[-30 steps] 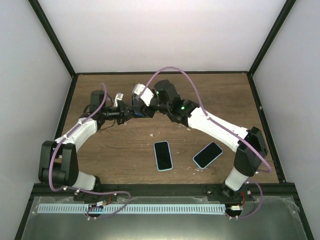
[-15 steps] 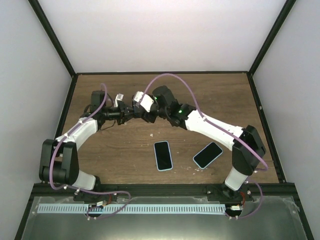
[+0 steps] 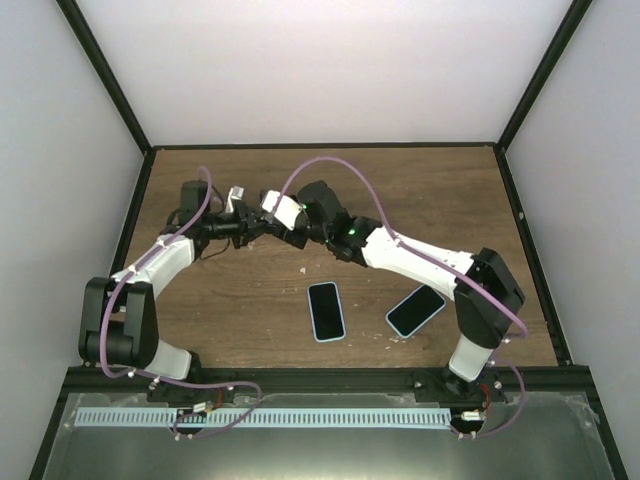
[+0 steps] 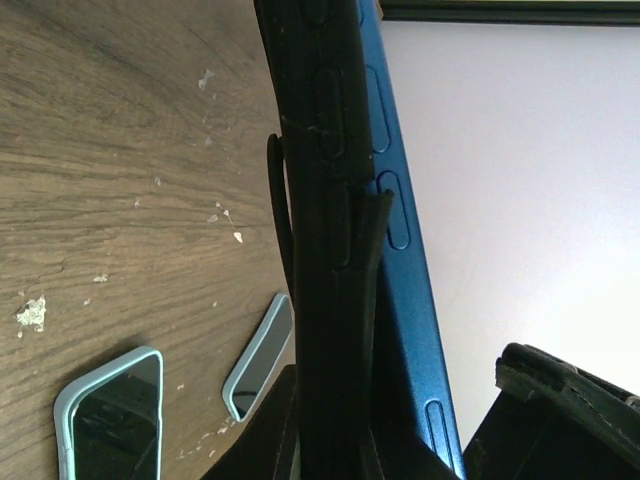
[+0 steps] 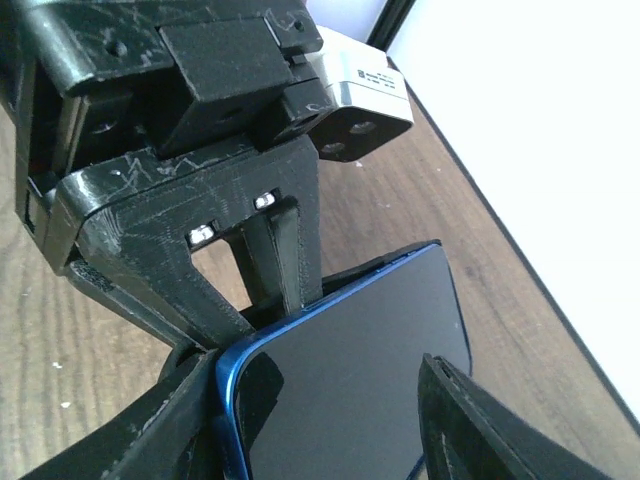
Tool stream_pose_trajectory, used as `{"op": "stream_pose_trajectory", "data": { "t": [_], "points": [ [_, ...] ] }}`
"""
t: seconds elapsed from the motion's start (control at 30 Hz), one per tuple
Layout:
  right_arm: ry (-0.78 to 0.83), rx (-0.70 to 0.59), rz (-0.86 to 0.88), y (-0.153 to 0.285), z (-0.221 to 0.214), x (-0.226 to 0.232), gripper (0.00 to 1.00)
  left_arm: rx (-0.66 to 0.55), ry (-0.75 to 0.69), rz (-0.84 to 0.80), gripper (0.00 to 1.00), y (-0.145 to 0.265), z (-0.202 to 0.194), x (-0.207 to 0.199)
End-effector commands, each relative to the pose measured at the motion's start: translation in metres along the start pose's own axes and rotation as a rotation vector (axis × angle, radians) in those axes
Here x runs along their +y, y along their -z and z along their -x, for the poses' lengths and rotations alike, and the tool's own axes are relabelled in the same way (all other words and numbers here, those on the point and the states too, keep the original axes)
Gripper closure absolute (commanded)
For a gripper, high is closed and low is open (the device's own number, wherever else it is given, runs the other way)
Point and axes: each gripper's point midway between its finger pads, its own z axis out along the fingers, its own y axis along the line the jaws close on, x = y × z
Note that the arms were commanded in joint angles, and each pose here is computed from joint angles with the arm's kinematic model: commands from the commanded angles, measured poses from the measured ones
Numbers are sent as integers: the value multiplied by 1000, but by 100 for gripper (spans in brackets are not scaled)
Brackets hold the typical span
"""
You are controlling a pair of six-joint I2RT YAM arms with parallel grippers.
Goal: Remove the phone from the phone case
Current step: Remove the phone case from the phone.
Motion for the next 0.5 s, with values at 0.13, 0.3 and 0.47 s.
{"op": "stream_pose_trajectory", "data": {
  "t": [0.13,0.3,0.47],
  "points": [
    [123,99,-246,-14,-35,-35,49,65,-70,-92,100,2,-10,-26],
    [160,104,-282,-18,-38,-40,54,70,-74,-95,100,2,-11,-25],
    [178,84,-284,-17,-32,-41,69,72,-85,-93,100,1,-11,-24]
  ]
}}
